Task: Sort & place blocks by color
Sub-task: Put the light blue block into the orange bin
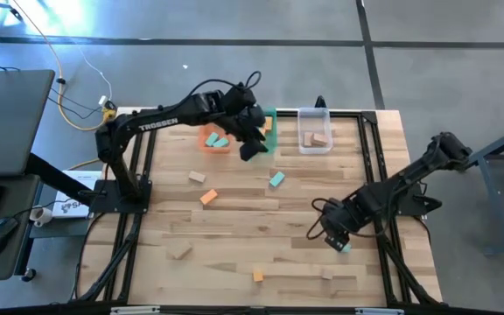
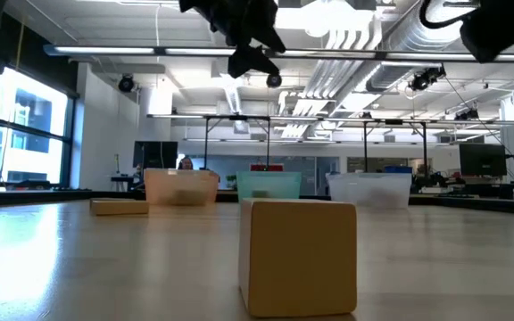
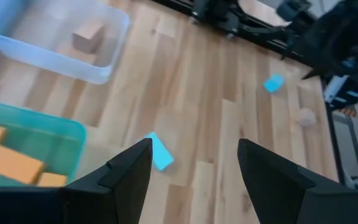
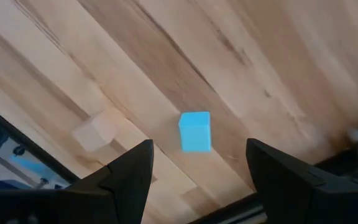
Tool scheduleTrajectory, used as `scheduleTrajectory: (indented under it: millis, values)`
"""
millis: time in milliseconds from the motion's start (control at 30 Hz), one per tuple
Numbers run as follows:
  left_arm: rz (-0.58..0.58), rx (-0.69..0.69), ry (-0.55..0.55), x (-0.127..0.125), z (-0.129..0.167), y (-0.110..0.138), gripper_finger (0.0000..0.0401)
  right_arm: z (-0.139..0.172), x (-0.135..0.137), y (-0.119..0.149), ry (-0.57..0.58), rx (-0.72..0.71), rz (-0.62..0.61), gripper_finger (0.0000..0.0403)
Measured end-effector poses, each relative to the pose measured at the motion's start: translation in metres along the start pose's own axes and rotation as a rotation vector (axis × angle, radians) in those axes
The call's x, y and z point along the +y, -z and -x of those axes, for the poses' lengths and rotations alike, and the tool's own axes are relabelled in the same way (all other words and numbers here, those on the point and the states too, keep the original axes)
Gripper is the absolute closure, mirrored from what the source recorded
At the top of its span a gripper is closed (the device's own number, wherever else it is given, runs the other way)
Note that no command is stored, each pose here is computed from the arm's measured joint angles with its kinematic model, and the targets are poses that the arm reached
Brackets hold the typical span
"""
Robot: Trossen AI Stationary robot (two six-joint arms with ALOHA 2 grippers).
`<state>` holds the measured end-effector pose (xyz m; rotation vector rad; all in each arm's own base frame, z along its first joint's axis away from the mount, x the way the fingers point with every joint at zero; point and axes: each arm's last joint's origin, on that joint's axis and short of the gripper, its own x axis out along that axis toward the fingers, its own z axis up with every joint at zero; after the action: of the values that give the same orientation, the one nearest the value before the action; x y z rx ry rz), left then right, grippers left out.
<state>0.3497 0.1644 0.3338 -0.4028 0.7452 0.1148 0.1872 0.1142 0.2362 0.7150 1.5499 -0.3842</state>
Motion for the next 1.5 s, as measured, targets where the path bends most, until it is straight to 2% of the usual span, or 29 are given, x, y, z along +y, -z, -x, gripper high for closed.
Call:
scheduleTrajectory:
  millis: [367,500,667,900,1133,1267,1433,1500]
  values:
    - [-0.031,0.032,0.062,-0.035,-0.012,0.005,0.0176,-0.047,-0.006,0.019,-0.037,0.028,-0.032,0.0160]
    - [-0.046,0.036,0.052,-0.042,-0.014,0.006,0.0176,-0.058,-0.008,0.024,-0.053,0.031,-0.042,0.0160]
    - [-0.054,0.033,0.012,-0.044,-0.015,0.006,0.0176,-0.065,-0.011,0.030,-0.043,0.038,-0.048,0.0160]
    - [-0.032,0.033,0.010,-0.045,-0.015,0.006,0.0176,-0.073,-0.007,0.031,-0.040,0.021,-0.031,0.0160]
    - [-0.031,0.033,0.010,-0.045,-0.015,0.006,0.0176,-0.088,-0.004,0.029,0.019,0.033,-0.041,0.0163]
    - [-0.031,0.033,0.011,-0.045,-0.015,0.006,0.0176,-0.091,0.000,0.028,-0.012,0.035,-0.045,0.0199]
    - [-0.031,0.033,0.013,-0.045,-0.015,0.006,0.0176,-0.090,0.002,0.027,-0.029,0.040,-0.067,0.0302]
    - [-0.031,0.033,0.013,-0.045,-0.015,0.006,0.0176,-0.090,0.003,0.027,-0.032,0.043,-0.068,0.0315]
